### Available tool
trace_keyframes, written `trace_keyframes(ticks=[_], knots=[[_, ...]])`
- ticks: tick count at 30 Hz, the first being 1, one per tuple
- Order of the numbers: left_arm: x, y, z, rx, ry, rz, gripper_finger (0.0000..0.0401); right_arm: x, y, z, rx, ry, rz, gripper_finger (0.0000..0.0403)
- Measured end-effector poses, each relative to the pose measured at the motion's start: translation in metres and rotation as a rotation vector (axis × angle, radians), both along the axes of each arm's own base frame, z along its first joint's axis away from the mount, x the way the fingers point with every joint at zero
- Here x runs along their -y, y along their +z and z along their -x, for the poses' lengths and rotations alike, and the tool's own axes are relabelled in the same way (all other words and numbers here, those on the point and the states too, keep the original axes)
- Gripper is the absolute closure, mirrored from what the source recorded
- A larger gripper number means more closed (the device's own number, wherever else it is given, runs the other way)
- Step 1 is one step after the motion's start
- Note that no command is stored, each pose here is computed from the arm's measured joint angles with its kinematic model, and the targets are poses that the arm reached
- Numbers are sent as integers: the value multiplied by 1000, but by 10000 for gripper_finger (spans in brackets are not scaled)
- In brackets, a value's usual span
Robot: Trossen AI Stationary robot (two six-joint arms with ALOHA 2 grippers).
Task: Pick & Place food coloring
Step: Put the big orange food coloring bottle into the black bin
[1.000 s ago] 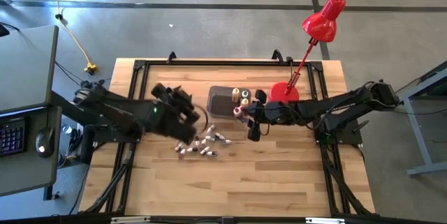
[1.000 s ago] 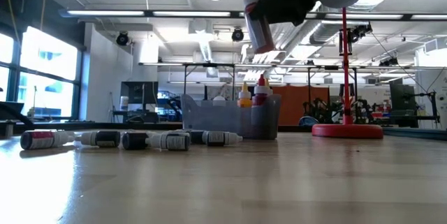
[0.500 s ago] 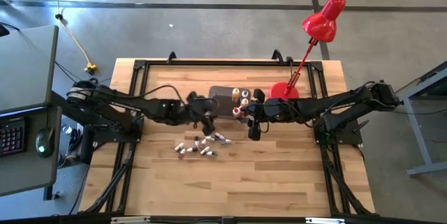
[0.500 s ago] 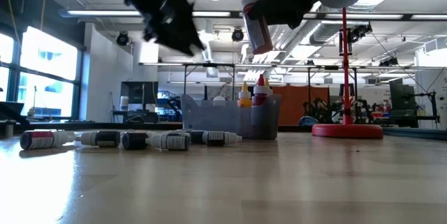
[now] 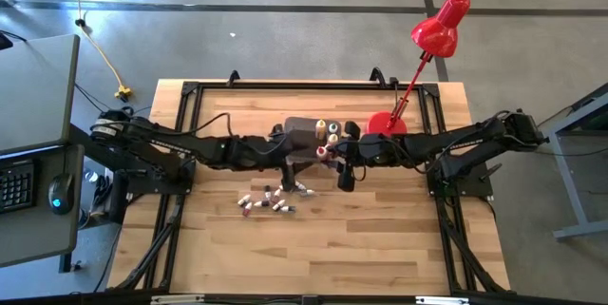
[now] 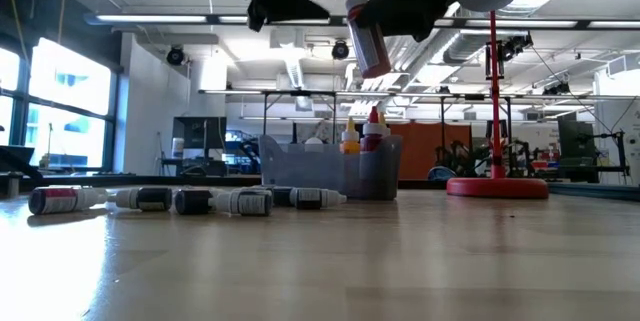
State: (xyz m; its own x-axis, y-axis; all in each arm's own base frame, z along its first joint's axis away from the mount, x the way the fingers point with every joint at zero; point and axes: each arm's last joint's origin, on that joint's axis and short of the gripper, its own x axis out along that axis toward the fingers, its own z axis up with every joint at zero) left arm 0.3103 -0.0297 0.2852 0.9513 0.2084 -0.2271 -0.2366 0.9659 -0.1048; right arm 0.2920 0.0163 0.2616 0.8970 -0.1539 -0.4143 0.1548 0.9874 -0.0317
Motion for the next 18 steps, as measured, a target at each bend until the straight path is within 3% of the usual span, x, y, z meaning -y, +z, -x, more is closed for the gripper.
trace_keyframes(ticks=[6, 18], knots=[[1, 14, -3, 137, -43, -32, 169, -1, 0, 0, 1, 25, -12, 255], [2, 12, -11, 187, -38, -58, 169, -5, 15, -6, 165, 132, -62, 252]])
